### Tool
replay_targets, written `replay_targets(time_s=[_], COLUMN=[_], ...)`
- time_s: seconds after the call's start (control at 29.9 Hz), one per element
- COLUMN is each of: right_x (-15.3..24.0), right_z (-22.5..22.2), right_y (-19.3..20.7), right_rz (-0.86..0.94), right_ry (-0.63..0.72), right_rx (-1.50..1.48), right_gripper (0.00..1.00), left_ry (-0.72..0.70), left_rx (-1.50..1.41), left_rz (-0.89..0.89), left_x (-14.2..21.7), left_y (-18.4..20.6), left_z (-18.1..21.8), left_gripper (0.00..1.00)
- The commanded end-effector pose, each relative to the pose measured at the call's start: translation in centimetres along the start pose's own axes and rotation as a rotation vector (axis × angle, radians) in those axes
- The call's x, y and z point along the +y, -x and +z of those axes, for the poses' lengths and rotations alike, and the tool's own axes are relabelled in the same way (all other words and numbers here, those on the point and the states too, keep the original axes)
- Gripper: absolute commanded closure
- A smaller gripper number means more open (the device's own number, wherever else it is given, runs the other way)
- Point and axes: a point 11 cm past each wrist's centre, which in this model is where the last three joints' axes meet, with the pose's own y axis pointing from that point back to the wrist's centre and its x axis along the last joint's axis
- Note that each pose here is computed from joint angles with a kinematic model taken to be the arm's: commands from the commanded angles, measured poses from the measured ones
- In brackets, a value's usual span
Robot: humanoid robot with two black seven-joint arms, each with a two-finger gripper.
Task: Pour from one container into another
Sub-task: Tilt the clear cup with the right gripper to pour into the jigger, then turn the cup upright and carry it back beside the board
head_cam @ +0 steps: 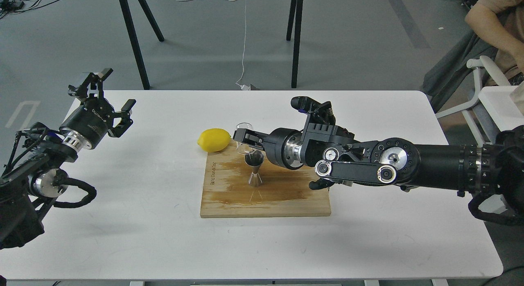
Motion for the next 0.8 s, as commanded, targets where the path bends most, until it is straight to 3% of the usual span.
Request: replay_targets(time_s=[0.0,0.77], right_x=[0.0,0.5], right_z=[-0.2,-1.8], right_y=[-0.1,-1.6], right_rz=[0.001,0.014], right_ry=[-0.004,-0.024], right_rx=[0.009,-0.087], right_gripper=[0.66,0.66], left_ry=[0.000,-0.002], left_rx=[-0.001,0.001], left_rz=[0.000,-0.001], left_x=[0.0,0.0], left_y=[0.0,0.1], left_z=[0.0,-0.1], left_gripper=[0.00,0.00])
